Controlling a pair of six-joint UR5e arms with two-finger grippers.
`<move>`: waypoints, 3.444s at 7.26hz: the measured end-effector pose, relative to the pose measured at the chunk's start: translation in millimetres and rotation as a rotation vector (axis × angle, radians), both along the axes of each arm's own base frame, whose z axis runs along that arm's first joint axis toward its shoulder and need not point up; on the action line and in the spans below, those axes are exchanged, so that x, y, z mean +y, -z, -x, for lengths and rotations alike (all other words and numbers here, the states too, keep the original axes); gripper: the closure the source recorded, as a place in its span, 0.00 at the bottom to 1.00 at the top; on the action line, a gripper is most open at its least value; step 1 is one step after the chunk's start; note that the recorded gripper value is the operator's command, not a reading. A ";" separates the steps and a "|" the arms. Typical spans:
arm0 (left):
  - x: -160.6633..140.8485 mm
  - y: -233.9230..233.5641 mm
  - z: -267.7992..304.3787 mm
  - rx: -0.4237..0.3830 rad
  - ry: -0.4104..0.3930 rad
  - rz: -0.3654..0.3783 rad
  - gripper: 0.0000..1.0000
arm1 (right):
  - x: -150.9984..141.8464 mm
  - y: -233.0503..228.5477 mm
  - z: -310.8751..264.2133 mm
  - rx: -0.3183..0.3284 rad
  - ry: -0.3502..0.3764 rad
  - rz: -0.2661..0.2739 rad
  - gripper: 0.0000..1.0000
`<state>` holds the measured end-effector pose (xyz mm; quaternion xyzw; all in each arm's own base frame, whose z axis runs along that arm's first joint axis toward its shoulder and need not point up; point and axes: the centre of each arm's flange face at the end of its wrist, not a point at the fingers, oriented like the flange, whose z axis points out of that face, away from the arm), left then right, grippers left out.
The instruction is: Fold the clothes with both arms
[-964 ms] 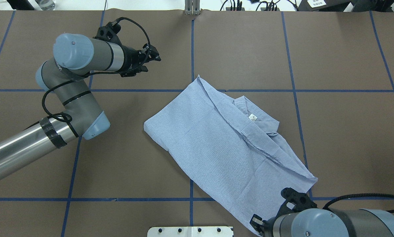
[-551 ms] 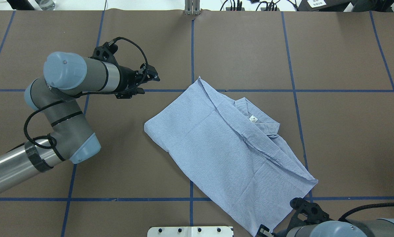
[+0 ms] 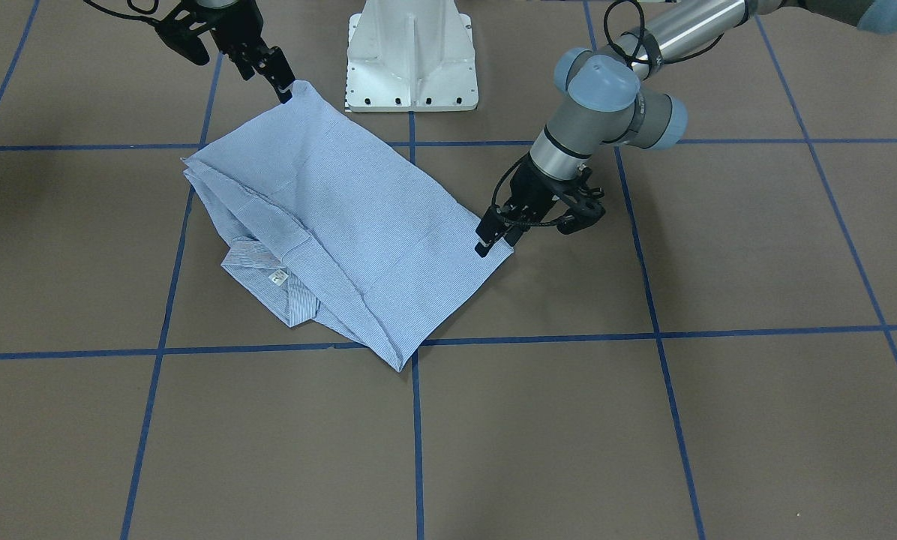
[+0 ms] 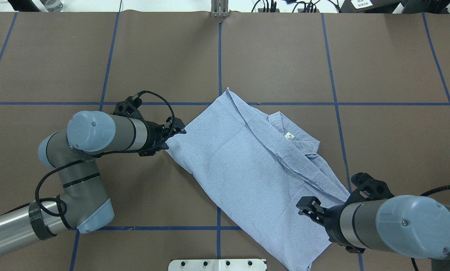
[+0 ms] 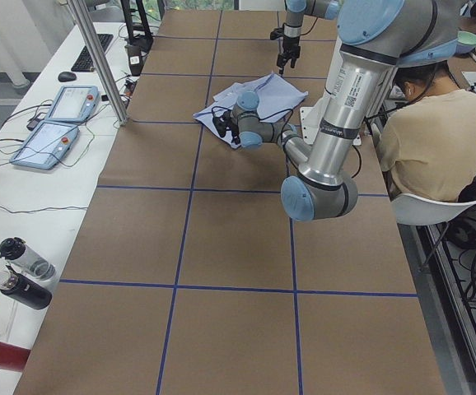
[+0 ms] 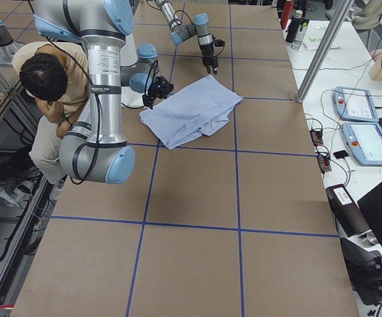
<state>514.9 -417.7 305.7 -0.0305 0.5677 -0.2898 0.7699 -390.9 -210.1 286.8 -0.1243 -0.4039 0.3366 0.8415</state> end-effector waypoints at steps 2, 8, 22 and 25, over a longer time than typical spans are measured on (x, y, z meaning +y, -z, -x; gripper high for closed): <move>14.4 -11.3 -11.9 -0.019 -0.012 0.023 0.32 | -12.4 1.2 11.7 0.000 -0.022 -0.002 0.00; 15.5 -14.3 -12.0 -0.027 0.010 0.020 1.00 | -16.4 2.4 13.1 -0.002 -0.030 -0.002 0.00; -214.9 2.0 52.2 -0.109 0.148 -0.265 0.26 | -35.7 6.4 122.5 0.071 -0.008 -0.152 0.00; -197.1 -9.0 68.2 -0.093 0.132 -0.262 0.26 | -35.4 8.6 155.6 0.113 -0.043 -0.163 0.05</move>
